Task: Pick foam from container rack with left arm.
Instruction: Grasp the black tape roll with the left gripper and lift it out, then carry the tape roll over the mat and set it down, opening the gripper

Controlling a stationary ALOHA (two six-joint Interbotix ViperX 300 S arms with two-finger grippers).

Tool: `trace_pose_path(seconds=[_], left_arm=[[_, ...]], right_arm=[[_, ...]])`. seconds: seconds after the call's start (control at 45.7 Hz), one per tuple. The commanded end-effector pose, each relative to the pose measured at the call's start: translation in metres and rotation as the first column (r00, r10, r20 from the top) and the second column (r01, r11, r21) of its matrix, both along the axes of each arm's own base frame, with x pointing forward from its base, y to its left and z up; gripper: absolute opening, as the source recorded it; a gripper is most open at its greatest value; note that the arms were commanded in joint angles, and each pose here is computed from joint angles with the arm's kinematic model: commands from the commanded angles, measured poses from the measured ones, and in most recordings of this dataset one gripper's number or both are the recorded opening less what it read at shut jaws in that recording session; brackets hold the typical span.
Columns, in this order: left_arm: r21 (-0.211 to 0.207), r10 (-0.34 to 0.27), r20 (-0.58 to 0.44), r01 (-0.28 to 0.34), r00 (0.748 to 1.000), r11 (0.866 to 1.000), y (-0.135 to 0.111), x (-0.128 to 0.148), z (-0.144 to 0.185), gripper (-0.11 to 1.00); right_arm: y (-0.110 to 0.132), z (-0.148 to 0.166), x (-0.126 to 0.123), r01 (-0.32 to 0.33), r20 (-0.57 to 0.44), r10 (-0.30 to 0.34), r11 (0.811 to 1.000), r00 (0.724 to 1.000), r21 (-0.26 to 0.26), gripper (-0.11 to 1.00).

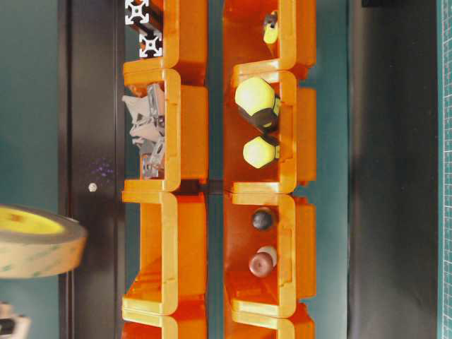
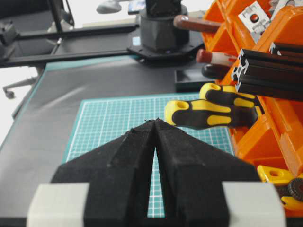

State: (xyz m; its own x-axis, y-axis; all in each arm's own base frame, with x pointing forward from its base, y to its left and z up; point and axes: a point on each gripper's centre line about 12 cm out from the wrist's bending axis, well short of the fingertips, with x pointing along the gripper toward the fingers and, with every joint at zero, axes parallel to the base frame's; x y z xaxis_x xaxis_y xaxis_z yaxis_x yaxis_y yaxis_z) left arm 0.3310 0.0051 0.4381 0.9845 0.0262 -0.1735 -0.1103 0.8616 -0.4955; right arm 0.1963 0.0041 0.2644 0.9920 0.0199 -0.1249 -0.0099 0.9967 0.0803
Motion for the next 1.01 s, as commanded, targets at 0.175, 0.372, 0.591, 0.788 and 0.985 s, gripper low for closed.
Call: trace_pose_path(seconds=[0.175,0.372,0.591,0.788,0.985], left_arm=[[0.347,-0.302,-0.131,0.329,0.944,0.878,-0.088,0.012,-0.018,0.26],[0.446,-0.371,-0.374,0.515,0.850,0.732,-0.123,0.033,-0.066,0.26],[0.325,-0.292,-0.685,0.639,0.667,0.697,-0.126,0.048,-0.130,0.26],[0.280,-0.259,-0.762,0.663,0.593,0.694,-0.125,0.057,-0.160,0.26],[0.272,-0.237,-0.776,0.649,0.585,0.711,-0.113,0.060,-0.166,0.26]], right_arm=[[0.000,0.006,0.002,-0.001,0.021,0.001,1.000,1.000,0.005,0.00],[0.000,0.006,0.002,0.000,0.021,0.000,1.000,1.000,0.011,-0.01],[0.000,0.006,0.002,0.004,0.020,-0.005,0.999,1.000,0.048,0.00],[0.000,0.007,0.002,0.005,0.023,-0.006,0.999,1.000,0.054,0.00],[0.000,0.008,0.002,0.005,0.028,-0.006,0.998,1.000,0.057,0.00]])
